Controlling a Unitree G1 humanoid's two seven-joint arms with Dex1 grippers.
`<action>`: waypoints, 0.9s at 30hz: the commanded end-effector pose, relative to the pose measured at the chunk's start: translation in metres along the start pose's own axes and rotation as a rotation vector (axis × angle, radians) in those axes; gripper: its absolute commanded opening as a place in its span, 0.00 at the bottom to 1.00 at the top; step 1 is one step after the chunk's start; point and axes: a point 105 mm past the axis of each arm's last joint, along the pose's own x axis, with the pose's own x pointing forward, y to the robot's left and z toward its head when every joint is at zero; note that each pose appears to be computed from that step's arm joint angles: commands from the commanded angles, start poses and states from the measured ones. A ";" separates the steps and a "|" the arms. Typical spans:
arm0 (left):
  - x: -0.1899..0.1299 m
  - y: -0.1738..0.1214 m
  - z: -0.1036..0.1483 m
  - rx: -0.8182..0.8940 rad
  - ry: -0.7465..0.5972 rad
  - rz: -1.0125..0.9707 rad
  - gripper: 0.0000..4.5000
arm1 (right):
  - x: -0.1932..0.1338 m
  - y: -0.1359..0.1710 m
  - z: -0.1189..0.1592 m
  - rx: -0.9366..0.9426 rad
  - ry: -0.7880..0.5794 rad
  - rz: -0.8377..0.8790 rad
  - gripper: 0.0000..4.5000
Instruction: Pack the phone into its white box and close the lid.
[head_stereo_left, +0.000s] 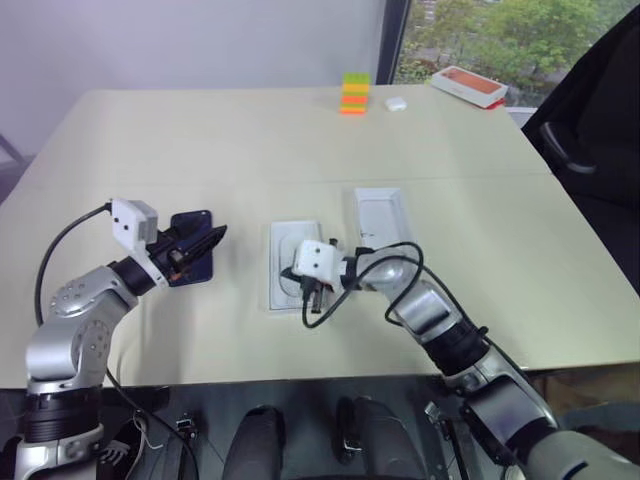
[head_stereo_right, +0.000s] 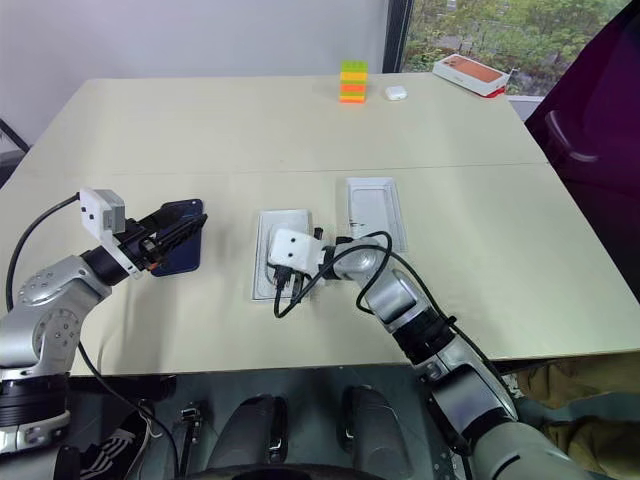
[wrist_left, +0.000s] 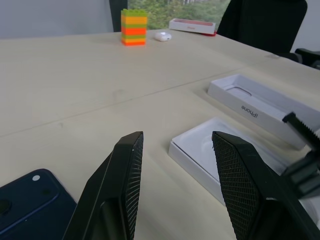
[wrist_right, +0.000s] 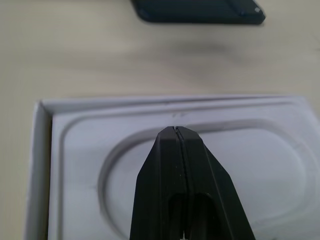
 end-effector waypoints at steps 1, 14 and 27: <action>0.001 0.001 0.014 0.046 -0.039 -0.003 0.51 | -0.012 0.001 0.023 0.024 -0.067 0.062 0.01; 0.006 -0.003 0.010 0.042 -0.040 -0.008 0.51 | 0.002 -0.057 0.020 -0.092 -0.044 -0.243 0.01; 0.007 -0.003 0.009 0.054 -0.037 0.006 0.51 | 0.021 -0.030 -0.023 -0.195 0.121 -0.109 0.01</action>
